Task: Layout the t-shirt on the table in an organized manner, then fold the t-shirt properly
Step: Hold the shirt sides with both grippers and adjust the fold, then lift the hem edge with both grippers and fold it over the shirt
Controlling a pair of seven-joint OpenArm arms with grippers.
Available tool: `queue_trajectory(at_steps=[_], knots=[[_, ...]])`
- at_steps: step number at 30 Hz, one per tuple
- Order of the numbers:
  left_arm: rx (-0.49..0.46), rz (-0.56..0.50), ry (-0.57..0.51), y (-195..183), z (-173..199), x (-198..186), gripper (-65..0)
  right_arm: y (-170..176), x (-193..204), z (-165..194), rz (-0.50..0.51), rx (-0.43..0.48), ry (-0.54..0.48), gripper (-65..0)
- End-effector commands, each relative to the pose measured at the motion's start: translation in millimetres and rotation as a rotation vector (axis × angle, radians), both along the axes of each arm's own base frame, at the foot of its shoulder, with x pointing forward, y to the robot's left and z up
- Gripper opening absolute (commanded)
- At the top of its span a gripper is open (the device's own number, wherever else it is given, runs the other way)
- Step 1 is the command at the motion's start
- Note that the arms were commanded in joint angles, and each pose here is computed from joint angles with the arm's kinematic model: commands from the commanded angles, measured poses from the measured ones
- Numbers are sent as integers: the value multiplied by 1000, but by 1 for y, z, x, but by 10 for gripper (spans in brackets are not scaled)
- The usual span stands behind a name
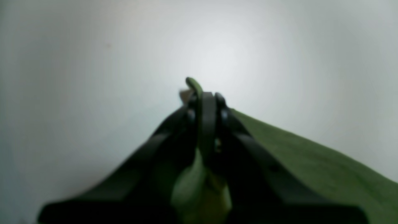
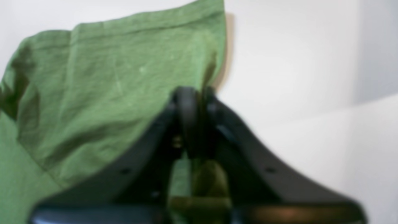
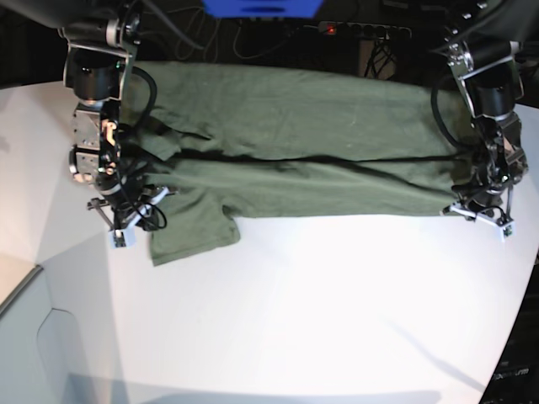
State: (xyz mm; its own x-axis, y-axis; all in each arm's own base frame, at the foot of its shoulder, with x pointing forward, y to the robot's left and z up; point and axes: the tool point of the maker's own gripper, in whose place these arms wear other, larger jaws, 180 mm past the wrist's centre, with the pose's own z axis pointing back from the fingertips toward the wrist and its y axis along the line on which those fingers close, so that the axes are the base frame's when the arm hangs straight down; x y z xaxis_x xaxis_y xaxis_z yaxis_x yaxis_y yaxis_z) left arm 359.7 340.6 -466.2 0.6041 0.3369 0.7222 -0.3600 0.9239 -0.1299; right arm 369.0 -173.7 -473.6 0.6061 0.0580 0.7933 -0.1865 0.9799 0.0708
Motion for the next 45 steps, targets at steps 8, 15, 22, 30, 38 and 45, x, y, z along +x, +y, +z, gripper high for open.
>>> queue_trajectory(at_steps=[8,15,22,30,38,45], knots=[[41,-20,-81,10,49,32,-650,-18,35,37,-2,-44,-84,-650],[89,-41,-176,10,95,55,-650,-19,56,86,-1,-77,-222,-650],[92,-41,-199,10,102,61,-650,-10,66,120,3,-81,-319,-650],[94,-43,-215,9,107,63,-650,-29,61,135,-69,-81,-358,-650],[48,-7,-370,7,126,74,-650,-47,44,127,-116,-89,-347,-650],[20,-31,-395,-4,131,78,-650,-42,31,129,-112,-100,-358,-650]])
